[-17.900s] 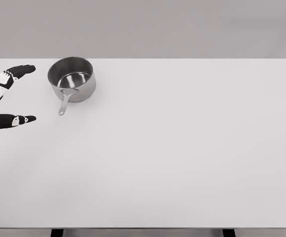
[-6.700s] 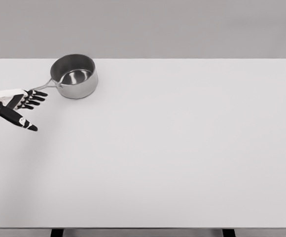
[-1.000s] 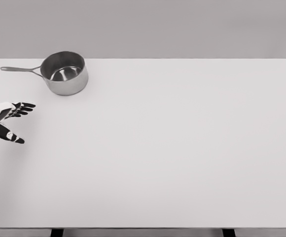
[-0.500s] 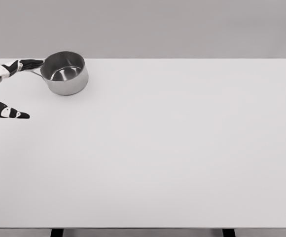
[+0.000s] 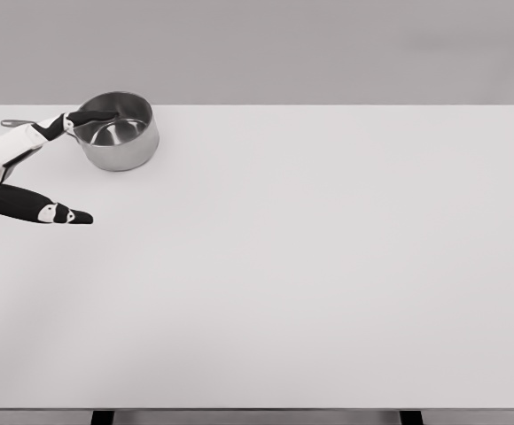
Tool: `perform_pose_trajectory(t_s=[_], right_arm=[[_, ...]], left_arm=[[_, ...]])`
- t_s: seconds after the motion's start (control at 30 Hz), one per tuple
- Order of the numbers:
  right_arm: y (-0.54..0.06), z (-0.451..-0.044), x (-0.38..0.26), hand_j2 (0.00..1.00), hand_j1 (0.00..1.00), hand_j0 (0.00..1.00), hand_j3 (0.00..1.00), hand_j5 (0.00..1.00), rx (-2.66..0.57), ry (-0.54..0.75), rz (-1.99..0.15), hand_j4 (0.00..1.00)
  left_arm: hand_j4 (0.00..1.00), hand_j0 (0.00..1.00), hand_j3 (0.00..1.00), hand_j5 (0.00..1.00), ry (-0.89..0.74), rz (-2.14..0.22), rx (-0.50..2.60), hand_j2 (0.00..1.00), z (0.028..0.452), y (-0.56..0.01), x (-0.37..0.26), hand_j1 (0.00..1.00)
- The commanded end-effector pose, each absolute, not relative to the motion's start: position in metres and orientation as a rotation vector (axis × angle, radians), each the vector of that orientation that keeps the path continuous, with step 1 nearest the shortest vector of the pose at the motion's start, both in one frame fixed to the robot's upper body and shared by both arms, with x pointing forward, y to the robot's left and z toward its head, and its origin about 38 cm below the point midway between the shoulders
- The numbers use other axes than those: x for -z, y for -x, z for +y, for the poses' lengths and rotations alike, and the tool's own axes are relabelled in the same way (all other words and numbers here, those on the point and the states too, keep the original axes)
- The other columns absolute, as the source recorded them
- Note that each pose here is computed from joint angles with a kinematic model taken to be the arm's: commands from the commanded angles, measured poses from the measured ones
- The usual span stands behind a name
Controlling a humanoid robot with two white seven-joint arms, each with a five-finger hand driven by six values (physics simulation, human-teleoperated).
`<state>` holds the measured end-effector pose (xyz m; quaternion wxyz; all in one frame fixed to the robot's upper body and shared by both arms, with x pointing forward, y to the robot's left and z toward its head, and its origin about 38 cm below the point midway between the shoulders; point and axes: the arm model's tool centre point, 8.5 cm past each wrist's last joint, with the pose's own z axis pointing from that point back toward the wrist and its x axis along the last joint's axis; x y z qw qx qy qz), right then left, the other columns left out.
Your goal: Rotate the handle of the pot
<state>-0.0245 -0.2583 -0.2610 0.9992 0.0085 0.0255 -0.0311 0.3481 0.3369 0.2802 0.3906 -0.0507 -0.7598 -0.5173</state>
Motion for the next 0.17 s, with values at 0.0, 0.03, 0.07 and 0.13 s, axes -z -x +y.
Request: perform_pose_trajectory(t_s=[0.0,0.03,0.07,0.13], right_arm=[[0.0245,-0.2583,0.261,1.0,1.0,1.0,1.0,1.0,0.063,-0.017,0.051,1.0],[0.0245,-0.2583,0.261,1.0,1.0,1.0,1.0,1.0,0.062,-0.017,0.051,1.0],[0.0245,-0.2583,0.261,1.0,1.0,1.0,1.0,1.0,0.062,-0.017,0.051,1.0],[0.0247,-0.2583,0.261,1.0,1.0,1.0,1.0,1.0,0.062,-0.017,0.053,1.0]], left_arm=[[1.0,1.0,1.0,1.0,0.136,-1.935,1.306,1.0,0.3366,-0.3481,-0.2801,1.0],[1.0,1.0,1.0,1.0,0.136,-1.935,1.306,1.0,0.3366,-0.3481,-0.2801,1.0],[1.0,1.0,1.0,1.0,0.135,-1.937,1.307,1.0,0.3365,-0.3479,-0.2808,1.0],[1.0,1.0,1.0,1.0,0.136,-1.935,1.306,1.0,0.3366,-0.3481,-0.2801,1.0]])
